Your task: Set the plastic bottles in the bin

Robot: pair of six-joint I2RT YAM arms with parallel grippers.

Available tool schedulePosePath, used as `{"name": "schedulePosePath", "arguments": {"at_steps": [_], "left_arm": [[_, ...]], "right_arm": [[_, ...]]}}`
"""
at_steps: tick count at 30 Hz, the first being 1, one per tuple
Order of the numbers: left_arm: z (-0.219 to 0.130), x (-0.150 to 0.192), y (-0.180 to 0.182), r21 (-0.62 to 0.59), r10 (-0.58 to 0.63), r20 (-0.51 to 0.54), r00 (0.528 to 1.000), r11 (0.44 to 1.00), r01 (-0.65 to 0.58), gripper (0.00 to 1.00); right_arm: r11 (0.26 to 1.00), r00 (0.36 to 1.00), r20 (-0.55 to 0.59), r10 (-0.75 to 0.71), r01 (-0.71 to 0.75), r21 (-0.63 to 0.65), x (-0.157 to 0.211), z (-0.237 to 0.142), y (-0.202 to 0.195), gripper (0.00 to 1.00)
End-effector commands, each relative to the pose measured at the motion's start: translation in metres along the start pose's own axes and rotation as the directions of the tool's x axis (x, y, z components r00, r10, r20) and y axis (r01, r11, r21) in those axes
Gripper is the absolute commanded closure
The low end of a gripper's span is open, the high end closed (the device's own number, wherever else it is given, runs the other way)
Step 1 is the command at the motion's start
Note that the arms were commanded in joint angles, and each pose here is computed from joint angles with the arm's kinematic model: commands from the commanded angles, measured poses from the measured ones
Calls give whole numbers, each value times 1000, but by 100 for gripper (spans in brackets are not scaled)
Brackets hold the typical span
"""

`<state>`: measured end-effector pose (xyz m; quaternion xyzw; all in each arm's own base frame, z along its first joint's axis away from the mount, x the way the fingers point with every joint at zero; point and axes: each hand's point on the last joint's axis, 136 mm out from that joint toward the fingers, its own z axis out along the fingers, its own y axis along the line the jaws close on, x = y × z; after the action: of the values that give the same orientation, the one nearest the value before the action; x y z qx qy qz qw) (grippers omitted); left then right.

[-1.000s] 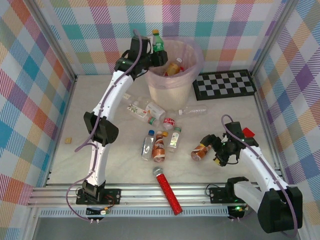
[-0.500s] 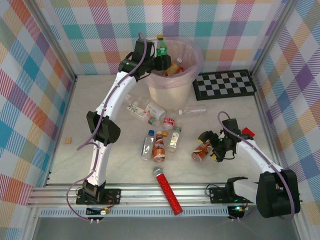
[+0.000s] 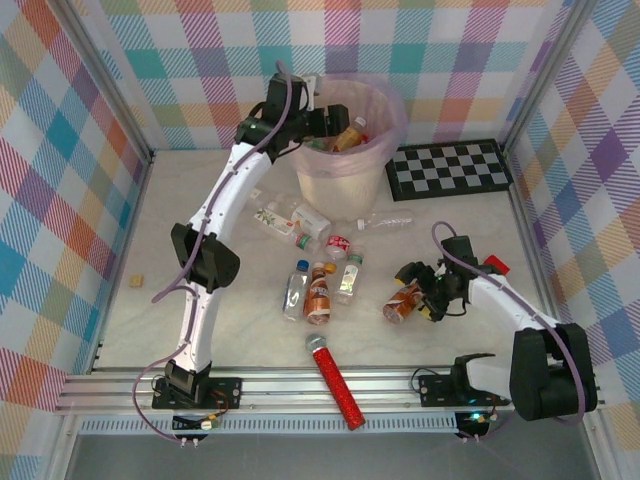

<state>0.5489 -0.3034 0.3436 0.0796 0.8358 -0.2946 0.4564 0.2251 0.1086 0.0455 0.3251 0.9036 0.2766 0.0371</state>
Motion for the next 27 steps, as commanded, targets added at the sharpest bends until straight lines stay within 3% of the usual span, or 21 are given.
{"name": "schedulePosePath", "arguments": {"at_steps": [1, 5, 8, 17, 22, 24, 27], "left_arm": [[-72, -55, -39, 40, 60, 151, 987, 997, -66, 13], [-119, -61, -39, -36, 117, 153, 981, 993, -112, 10], [-149, -44, -25, -113, 144, 106, 984, 985, -132, 8], [-222, 52, 28, -131, -45, 76, 996, 990, 55, 7], [-235, 121, 56, -201, -111, -9, 994, 974, 107, 6], [-236, 147, 71, -240, -140, -41, 989, 962, 126, 6], [-230, 179, 83, -249, -200, -78, 977, 953, 175, 5]], "right_arm": [[1000, 1000, 2, 5, -5, 8, -2, 3, 0, 9], [1000, 1000, -4, 12, -12, 23, -3, 7, -1, 13], [999, 1000, -5, 8, -8, 31, -5, 8, 0, 18], [998, 999, 26, -35, 34, 53, -14, -9, 15, 32], [995, 996, 54, -76, 72, 62, -20, -27, 29, 43], [995, 996, 46, -80, 77, 69, -20, -31, 33, 42], [994, 997, 25, -79, 77, 81, -16, -27, 35, 32]]}}
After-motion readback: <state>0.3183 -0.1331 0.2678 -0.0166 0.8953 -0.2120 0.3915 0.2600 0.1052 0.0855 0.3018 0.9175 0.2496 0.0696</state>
